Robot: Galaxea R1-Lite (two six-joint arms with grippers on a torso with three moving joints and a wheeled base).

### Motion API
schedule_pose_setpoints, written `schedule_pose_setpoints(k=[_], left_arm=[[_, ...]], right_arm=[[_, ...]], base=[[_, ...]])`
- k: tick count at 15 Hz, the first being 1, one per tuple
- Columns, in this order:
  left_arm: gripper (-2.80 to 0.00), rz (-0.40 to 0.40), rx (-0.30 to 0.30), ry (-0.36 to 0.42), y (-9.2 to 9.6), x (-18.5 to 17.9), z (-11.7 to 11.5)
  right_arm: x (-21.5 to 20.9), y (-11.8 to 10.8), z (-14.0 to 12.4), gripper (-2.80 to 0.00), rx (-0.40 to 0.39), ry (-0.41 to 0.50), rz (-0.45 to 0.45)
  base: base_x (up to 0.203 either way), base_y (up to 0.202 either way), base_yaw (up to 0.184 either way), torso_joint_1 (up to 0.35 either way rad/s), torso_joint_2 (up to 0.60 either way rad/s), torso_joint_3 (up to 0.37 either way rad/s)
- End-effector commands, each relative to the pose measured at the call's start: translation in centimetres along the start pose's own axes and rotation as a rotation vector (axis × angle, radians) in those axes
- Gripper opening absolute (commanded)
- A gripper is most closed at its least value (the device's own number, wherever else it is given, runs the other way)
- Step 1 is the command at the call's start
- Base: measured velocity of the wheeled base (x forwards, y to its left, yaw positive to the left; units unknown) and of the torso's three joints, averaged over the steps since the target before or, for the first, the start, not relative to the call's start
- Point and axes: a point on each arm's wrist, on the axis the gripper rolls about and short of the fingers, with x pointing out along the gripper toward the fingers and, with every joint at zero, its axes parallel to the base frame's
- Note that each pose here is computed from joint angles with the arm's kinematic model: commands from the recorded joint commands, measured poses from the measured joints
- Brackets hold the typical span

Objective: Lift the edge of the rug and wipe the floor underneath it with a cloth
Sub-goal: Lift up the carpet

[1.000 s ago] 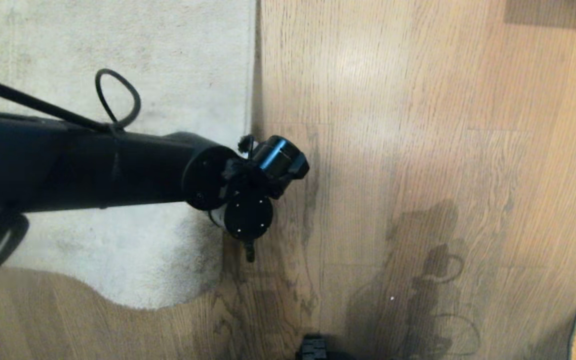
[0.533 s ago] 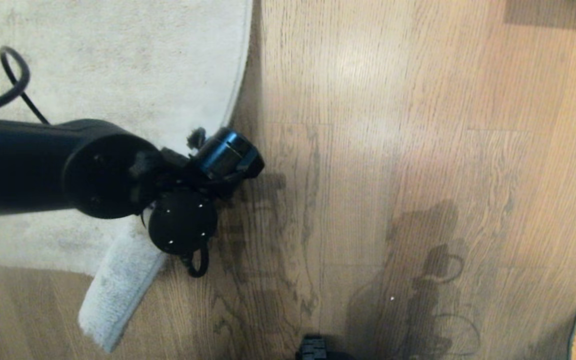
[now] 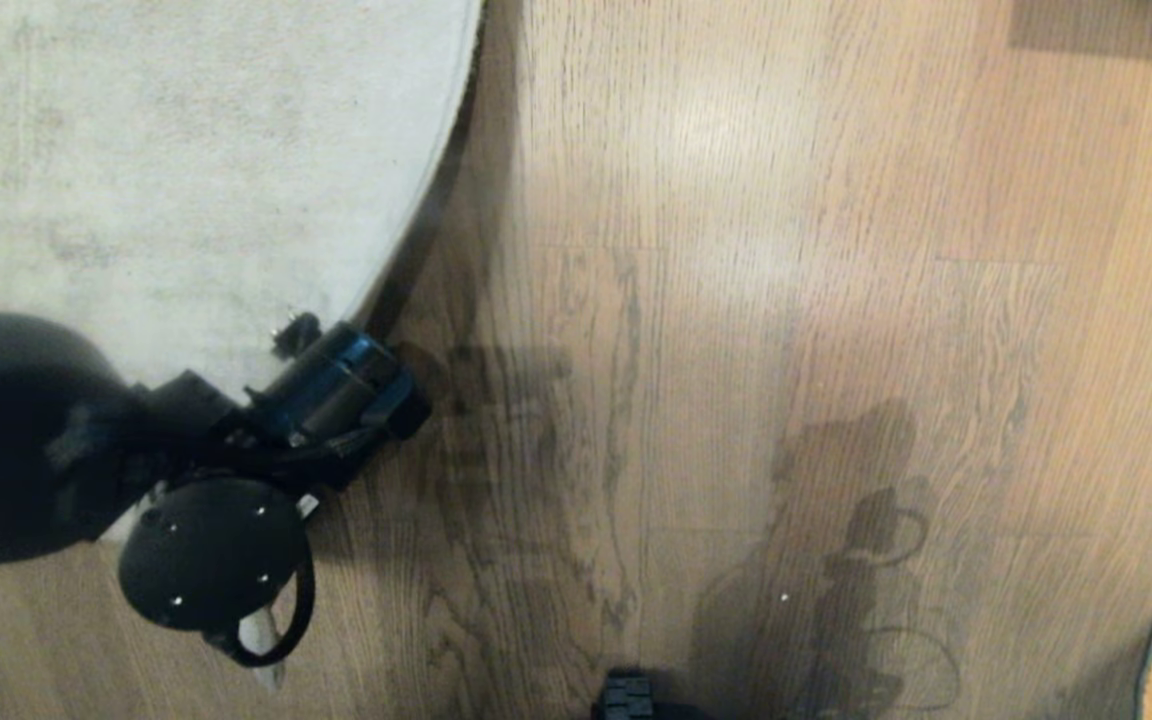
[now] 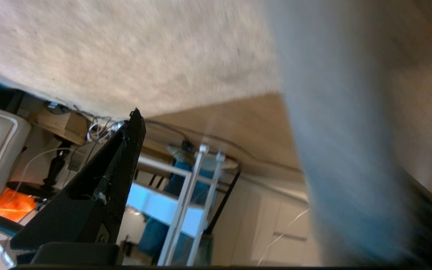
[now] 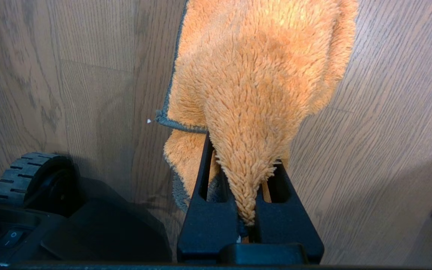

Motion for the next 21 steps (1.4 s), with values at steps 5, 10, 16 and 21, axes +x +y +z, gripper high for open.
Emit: schedule_pose_setpoints(k=[5,10,16,21], left_arm=[[0.0,-0.001,-0.052,-0.026,-3.6,1.6,-1.0],[0.0,0.016,-0.079,-0.007,-3.8,2.4,-0.8],[0.0,0.022,-0.285,-0.078,-4.6,2.9,1.2],[0.0,0.009,-0.357,-0.116,-5.1,3.0,2.2]], right_arm=[[0.0,0.0,0.0,-2.8,-0.001,0.001,0.001],[0.0,0.0,0.0,-2.8,-0.001,0.002,0.001],[0.0,0.0,0.0,-2.8,-0.001,0.002,0.001],[0.0,0.0,0.0,-2.8,-0.001,0.001,0.001]], base=[[0.0,0.0,0.0,0.0,0.0,0.0],[0.0,0.0,0.0,0.0,0.0,0.0],[0.0,0.0,0.0,0.0,0.0,0.0],[0.0,0.0,0.0,0.0,0.0,0.0]])
